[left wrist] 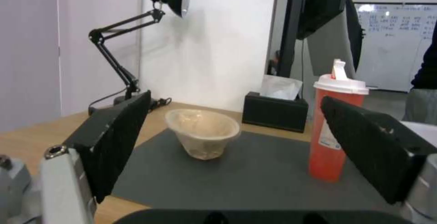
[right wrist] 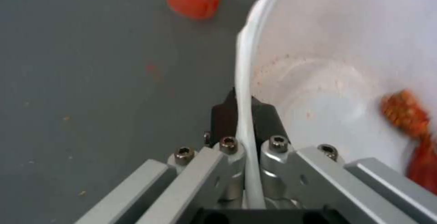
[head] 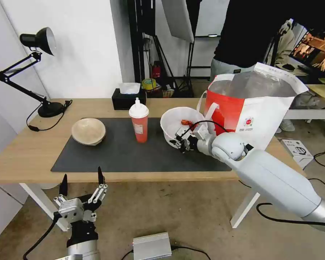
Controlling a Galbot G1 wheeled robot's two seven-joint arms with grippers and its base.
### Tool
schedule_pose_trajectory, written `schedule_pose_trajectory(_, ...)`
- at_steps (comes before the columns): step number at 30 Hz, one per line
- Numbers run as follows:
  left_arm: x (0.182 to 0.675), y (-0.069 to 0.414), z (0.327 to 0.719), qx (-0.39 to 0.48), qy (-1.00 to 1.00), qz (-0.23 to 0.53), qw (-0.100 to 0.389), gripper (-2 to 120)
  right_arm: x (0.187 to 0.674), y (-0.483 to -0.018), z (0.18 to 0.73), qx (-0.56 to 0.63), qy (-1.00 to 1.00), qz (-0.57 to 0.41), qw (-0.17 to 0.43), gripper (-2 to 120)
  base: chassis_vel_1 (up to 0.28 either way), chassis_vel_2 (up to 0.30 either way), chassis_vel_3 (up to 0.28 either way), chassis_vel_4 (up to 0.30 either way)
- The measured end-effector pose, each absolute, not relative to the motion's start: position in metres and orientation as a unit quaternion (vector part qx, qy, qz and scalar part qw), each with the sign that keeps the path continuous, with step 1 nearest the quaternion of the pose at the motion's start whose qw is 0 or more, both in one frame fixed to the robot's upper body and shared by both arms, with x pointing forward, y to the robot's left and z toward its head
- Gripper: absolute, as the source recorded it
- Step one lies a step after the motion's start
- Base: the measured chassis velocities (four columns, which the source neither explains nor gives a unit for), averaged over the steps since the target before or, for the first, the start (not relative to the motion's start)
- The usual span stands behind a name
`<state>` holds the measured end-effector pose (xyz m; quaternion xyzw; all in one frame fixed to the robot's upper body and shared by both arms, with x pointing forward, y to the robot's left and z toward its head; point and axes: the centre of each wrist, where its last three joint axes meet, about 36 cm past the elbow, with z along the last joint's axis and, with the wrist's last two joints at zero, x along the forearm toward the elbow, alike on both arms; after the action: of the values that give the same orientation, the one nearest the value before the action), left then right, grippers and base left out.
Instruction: Pick up the trash from the table and place it into the takeout bag.
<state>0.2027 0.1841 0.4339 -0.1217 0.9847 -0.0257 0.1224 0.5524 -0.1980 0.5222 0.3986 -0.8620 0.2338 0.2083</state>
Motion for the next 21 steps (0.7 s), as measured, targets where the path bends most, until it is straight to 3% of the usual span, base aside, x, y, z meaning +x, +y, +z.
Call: schedule_pose_trajectory(21, 0.201, 0.184, 0.435, -0.124, 0.984, -0.019, 0.127, 100, 0.501, -0.211, 0.566, 0.444, -0.855, 0.201, 0.175, 0, 0.000, 0.000, 0.000, 0.000)
